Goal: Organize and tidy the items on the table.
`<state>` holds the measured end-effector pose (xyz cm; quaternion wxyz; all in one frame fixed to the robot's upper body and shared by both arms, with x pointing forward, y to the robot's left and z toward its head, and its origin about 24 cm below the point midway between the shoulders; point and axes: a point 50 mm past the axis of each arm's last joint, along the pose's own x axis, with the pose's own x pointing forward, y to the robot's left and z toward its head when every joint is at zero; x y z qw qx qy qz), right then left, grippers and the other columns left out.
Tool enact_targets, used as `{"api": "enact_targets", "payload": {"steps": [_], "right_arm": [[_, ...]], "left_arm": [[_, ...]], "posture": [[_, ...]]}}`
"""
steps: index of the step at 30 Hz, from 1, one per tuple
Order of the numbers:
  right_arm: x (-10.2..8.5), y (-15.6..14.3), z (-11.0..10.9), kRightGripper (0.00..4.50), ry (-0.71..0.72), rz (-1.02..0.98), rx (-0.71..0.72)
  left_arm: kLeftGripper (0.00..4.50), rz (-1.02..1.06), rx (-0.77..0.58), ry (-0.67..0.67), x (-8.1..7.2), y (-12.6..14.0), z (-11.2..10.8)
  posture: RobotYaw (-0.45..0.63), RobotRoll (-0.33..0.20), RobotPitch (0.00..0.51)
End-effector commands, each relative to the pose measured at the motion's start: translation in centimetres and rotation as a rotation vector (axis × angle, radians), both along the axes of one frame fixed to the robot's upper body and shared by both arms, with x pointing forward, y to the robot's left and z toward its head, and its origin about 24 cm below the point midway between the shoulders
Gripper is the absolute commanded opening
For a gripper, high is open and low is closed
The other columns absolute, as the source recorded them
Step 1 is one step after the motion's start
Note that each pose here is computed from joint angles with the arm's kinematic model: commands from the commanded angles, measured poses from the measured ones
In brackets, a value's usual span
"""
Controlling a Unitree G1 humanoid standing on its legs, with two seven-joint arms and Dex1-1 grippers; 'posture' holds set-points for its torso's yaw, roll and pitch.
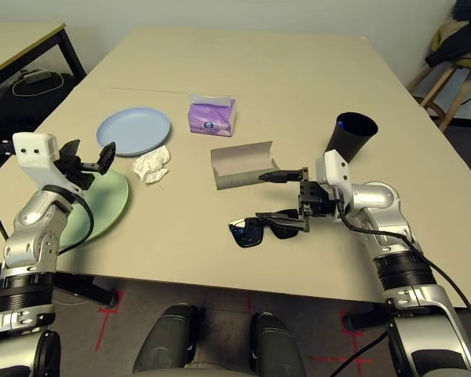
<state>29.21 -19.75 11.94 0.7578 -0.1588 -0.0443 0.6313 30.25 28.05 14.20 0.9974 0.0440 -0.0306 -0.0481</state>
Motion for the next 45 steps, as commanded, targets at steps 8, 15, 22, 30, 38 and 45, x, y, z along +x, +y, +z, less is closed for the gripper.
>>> {"api": "enact_targets", "payload": {"steps": [8,15,22,30,38,45], "right_arm": [[-0.2,0.8,0.4,4.47,0.031,-0.003,0.049],[0.2,1.0,0.7,4.47,0.034,-0.020,0.051],[0.0,1.1,0.5,4.47,0.038,-0.023,0.058],[-0.4,0.7,0.1,4.47,0.043,-0.032,0.053],[-0.5,0.5,0.2,4.50,0.037,-0.036,0.051],[-0.4,0.6,0.2,4.50,0.032,-0.041,0.047]], "left_arm": [[4.50,0.033,-0.079,0.317,-1.4,6.6,3.3],[4.50,0.053,-0.065,0.504,-2.2,9.3,2.9],[4.50,0.040,-0.066,0.653,-3.2,10.1,0.5],[4.50,0.066,-0.090,0.694,-4.3,10.8,-1.0],[2.76,0.099,-0.103,0.698,-5.0,11.6,-1.0],[0.09,0.096,-0.141,0.704,-5.4,11.6,-1.2]], "posture": [[0.27,0.000,0.072],[0.27,0.000,0.078],[0.25,0.000,0.082],[0.24,0.000,0.082],[0.24,0.000,0.081],[0.24,0.000,0.076]]}}
